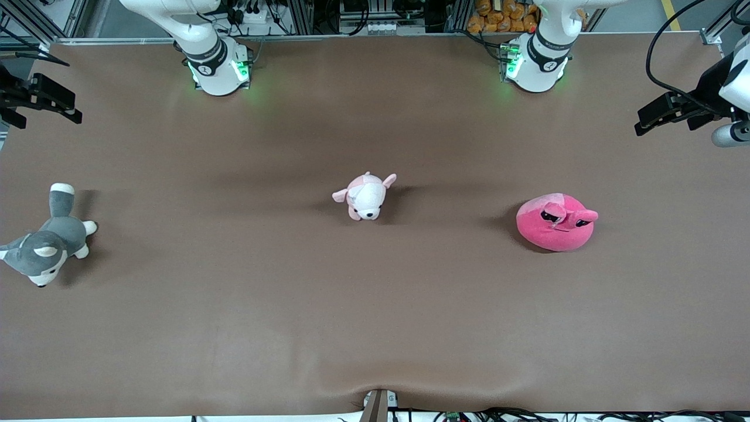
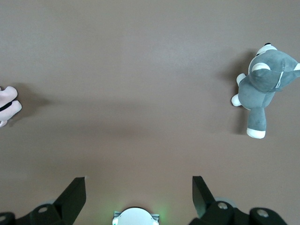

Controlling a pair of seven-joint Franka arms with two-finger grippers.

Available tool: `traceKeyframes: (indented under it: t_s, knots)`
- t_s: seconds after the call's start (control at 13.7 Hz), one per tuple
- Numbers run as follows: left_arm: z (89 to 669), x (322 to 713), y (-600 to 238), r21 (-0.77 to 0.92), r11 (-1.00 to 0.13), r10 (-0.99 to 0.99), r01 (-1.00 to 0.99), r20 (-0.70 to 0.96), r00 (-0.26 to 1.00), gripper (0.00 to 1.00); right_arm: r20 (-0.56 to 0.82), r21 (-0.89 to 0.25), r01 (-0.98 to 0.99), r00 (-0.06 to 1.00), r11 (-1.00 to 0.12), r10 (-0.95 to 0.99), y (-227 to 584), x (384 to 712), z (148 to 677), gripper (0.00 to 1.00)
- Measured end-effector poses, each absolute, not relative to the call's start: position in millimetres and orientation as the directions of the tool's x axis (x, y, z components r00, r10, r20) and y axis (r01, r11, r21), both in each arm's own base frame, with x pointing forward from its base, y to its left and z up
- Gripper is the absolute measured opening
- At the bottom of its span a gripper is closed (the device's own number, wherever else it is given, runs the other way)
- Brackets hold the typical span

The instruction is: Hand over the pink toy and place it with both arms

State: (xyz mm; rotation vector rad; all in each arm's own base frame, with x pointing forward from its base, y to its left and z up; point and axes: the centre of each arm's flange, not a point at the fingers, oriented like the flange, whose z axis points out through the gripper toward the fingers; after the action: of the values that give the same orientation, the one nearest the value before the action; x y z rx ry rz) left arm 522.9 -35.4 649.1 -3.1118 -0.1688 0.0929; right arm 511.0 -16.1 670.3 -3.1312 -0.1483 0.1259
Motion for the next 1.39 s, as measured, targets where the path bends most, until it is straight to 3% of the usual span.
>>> traceKeyframes:
  t_s: [1.39]
  knots:
    - [649.2,528.7,-33.2,-0.025,-0.993,0.114,0.113,-0.057,0.992,1.0,-0.08,-0.008,0.094,0.992,-0.996,0.094,-16.1,511.0,670.3,1.0]
